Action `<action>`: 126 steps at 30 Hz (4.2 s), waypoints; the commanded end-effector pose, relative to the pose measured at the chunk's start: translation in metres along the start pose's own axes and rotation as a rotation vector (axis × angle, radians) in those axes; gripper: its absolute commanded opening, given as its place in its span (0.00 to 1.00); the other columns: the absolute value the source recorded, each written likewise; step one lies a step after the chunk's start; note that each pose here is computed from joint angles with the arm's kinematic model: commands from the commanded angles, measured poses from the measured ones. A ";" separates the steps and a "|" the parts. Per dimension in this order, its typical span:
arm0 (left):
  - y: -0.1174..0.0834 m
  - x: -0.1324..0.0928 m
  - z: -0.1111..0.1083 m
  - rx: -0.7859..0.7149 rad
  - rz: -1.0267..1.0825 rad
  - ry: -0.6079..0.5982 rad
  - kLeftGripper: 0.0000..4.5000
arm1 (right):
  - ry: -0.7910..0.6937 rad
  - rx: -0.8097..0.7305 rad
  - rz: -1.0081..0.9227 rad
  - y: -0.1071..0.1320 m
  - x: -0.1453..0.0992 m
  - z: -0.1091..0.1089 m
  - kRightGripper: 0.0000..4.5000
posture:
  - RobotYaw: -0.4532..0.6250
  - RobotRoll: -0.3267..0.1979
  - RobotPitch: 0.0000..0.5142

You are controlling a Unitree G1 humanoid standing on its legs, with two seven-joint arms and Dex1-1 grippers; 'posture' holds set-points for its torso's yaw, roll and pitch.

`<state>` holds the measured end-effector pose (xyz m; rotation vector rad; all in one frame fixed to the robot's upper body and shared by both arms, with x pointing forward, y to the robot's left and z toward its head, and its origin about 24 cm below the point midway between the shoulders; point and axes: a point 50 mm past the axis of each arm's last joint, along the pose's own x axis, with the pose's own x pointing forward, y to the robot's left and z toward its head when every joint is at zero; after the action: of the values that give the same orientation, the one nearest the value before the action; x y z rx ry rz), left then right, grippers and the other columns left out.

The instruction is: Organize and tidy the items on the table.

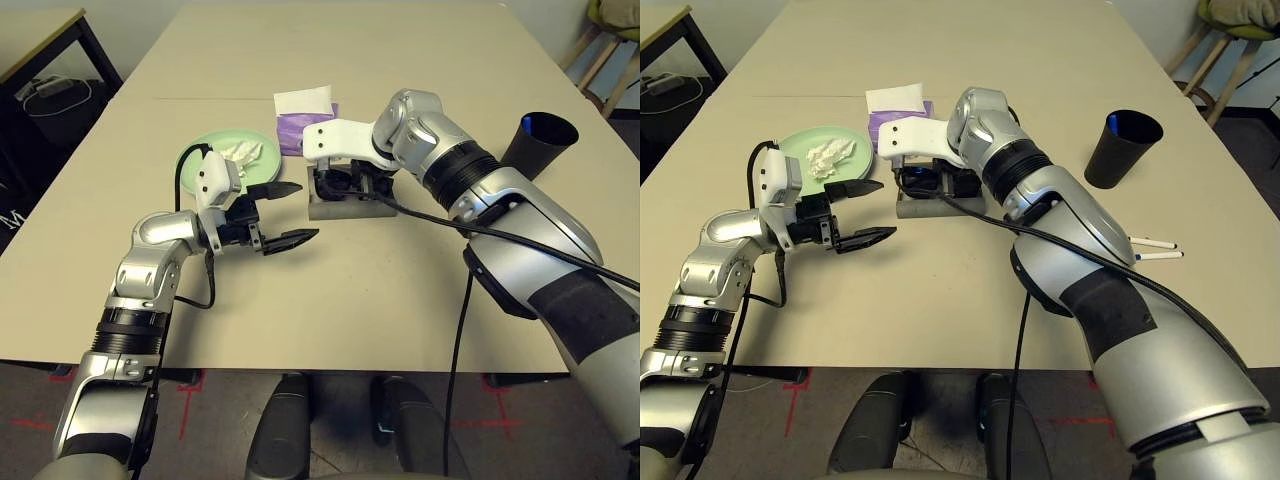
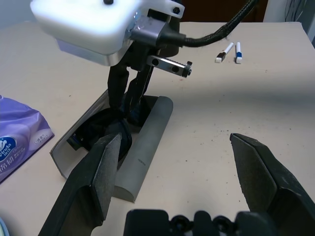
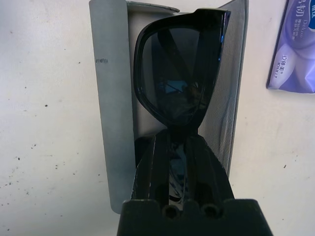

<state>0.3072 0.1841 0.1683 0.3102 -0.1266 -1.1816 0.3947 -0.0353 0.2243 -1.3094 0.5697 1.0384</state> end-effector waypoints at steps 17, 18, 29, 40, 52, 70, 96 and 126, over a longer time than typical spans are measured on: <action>-0.004 0.007 -0.003 0.005 -0.035 0.005 1.00 | 0.014 -0.002 0.051 0.001 -0.003 -0.006 0.07 | 0.67 0.62 0.26; -0.004 0.007 -0.003 0.005 -0.035 0.005 1.00 | 0.012 0.005 0.051 0.001 -0.003 -0.006 0.07 | 0.67 0.62 0.26; -0.002 0.006 -0.003 0.005 -0.039 0.009 1.00 | 0.014 -0.053 -0.007 -0.007 -0.013 -0.006 0.76 | 0.65 0.62 0.25; 0.003 0.006 -0.004 0.006 -0.046 0.021 1.00 | -0.131 0.102 -0.046 -0.020 -0.054 -0.020 1.00 | 0.61 0.62 0.22; 0.011 0.006 -0.008 -0.032 -0.043 0.022 1.00 | -0.558 0.640 -0.142 0.019 -0.048 -0.087 1.00 | 0.52 0.62 0.21; 0.020 -0.006 -0.020 -0.059 0.112 0.032 1.00 | -0.951 0.928 -0.454 0.094 -0.023 -0.137 1.00 | 0.54 0.62 0.23; 0.027 -0.001 -0.031 -0.113 0.176 0.017 1.00 | -1.032 0.714 -0.468 0.155 -0.017 -0.177 1.00 | 0.56 0.62 0.22; 0.071 0.018 -0.048 -0.194 0.672 0.109 0.01 | -1.076 0.694 -0.480 0.143 -0.028 -0.164 1.00 | 0.55 0.62 0.29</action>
<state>0.3866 0.2002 0.1444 0.1404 -0.0253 -0.5312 0.2937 -0.2082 0.1354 -0.1385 -0.2058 0.8610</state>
